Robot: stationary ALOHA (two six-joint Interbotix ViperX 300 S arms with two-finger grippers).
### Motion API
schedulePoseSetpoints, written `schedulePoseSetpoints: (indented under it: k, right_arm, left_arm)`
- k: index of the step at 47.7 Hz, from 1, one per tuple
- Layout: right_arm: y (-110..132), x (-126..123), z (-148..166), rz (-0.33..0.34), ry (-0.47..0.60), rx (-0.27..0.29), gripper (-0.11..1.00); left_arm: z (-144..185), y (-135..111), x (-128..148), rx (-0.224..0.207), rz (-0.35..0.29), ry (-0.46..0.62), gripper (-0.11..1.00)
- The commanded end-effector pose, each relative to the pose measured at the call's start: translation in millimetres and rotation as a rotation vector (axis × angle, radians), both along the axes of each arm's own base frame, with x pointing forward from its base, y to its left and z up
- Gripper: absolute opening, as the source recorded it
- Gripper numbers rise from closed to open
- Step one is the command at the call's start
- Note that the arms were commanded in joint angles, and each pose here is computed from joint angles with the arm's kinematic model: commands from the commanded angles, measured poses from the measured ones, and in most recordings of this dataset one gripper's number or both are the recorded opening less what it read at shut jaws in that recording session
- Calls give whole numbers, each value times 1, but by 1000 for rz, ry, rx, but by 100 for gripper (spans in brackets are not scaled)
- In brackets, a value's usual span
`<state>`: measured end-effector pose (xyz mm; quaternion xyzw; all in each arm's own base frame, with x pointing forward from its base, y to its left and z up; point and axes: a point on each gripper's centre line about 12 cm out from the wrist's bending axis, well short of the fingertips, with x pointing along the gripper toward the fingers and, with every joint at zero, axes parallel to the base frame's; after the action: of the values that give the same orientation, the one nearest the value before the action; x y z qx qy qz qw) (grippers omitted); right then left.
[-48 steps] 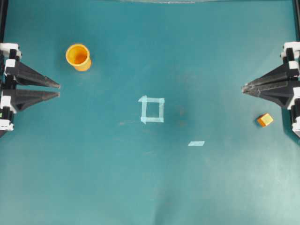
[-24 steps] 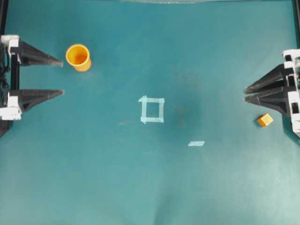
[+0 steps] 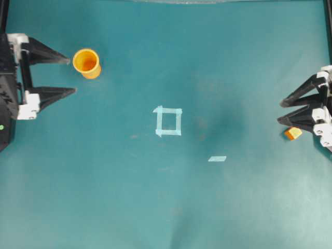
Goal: Hold the block with right arm and the cup with left arm, then put the block into the cup.
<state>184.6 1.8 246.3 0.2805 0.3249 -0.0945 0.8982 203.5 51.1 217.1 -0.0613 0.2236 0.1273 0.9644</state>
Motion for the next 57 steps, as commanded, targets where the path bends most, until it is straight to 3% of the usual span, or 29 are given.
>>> schedulePoseSetpoints:
  k: [1,12,31,47,57]
  right_arm:
    - [-1,1,3,-9,42,6,61]
    - [-3,-1,-16,-30,212,-3,61]
    - [-4,-4,-22,-33,274,-10,61]
    - [-4,-9,-26,-53,333,5,61]
    - [-4,-8,-29,-53,343,3,61]
  left_arm:
    - [-8,4,5,-30,20,57,87]
    - [-29,18,13,-64,73,159,87]
    - [-37,46,4,-87,205,192,87]
    - [-53,47,3,-167,243,278,87]
    - [-63,49,7,-175,245,295,87]
